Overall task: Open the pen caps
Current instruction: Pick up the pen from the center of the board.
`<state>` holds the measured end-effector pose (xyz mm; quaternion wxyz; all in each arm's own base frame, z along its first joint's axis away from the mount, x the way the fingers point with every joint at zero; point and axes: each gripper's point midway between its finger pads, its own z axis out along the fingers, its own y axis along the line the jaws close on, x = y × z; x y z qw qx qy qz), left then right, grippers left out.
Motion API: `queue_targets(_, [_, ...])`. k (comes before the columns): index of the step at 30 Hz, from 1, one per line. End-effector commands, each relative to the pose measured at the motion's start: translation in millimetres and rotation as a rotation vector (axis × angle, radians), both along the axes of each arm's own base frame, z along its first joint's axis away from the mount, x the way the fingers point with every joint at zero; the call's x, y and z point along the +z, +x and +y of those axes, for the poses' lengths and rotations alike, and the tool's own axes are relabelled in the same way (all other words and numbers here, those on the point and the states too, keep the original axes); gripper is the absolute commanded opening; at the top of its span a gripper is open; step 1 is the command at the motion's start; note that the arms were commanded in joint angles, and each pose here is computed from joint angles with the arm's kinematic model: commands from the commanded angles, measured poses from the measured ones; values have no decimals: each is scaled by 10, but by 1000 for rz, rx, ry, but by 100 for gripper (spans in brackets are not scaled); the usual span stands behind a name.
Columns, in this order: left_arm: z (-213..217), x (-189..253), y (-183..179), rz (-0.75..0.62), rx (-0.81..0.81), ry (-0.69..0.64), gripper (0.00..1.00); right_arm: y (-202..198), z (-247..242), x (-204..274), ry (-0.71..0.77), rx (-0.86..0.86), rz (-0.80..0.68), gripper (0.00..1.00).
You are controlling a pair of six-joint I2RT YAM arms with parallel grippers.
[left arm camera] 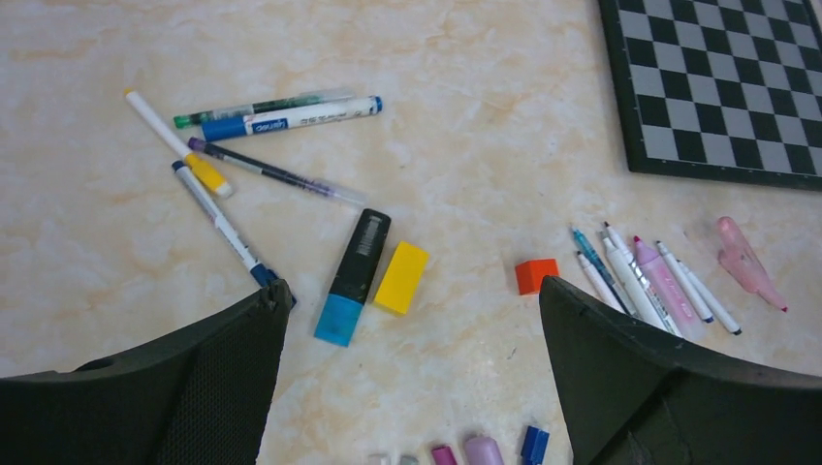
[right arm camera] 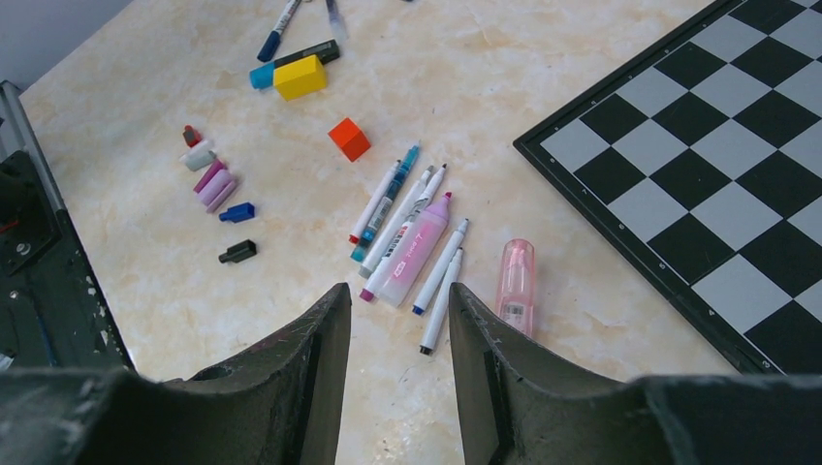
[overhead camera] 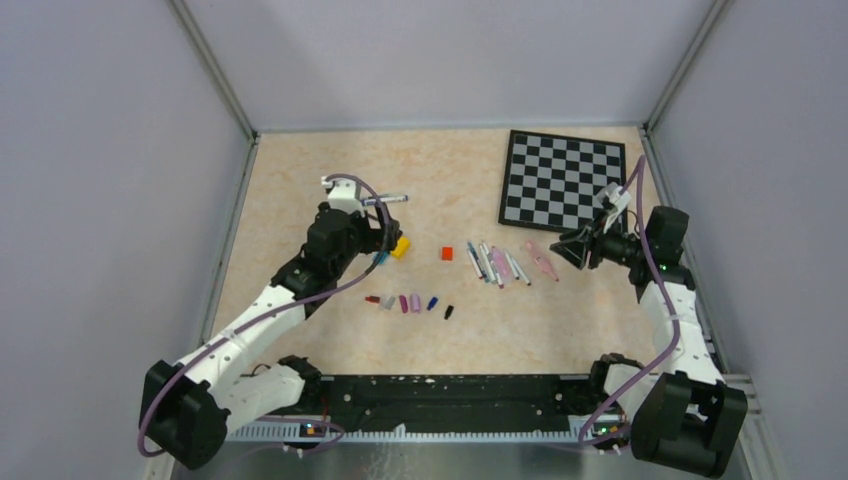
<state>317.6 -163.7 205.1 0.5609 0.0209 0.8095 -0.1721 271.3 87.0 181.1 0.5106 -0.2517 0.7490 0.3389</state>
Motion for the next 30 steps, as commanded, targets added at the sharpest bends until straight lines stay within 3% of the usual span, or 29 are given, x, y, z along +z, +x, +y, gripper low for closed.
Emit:
queue_targets(1, [101, -217, -34, 82, 12, -31, 99, 28, -42, 27, -12, 2, -49, 41])
queue_targets(7, [-14, -624, -6, 272, -84, -2, 99, 32, -46, 17, -11, 2, -47, 41])
queue_targets(13, [24, -941, 39, 448, -160, 182, 97, 34, -50, 16, -12, 1, -49, 41])
queue_targets(26, [174, -1353, 94, 598, -302, 465, 61, 38, -53, 3, -12, -1, -45, 41])
queue_targets(30, [198, -1415, 175, 611, -308, 509, 56, 37, -51, -2, -11, 0, -42, 41])
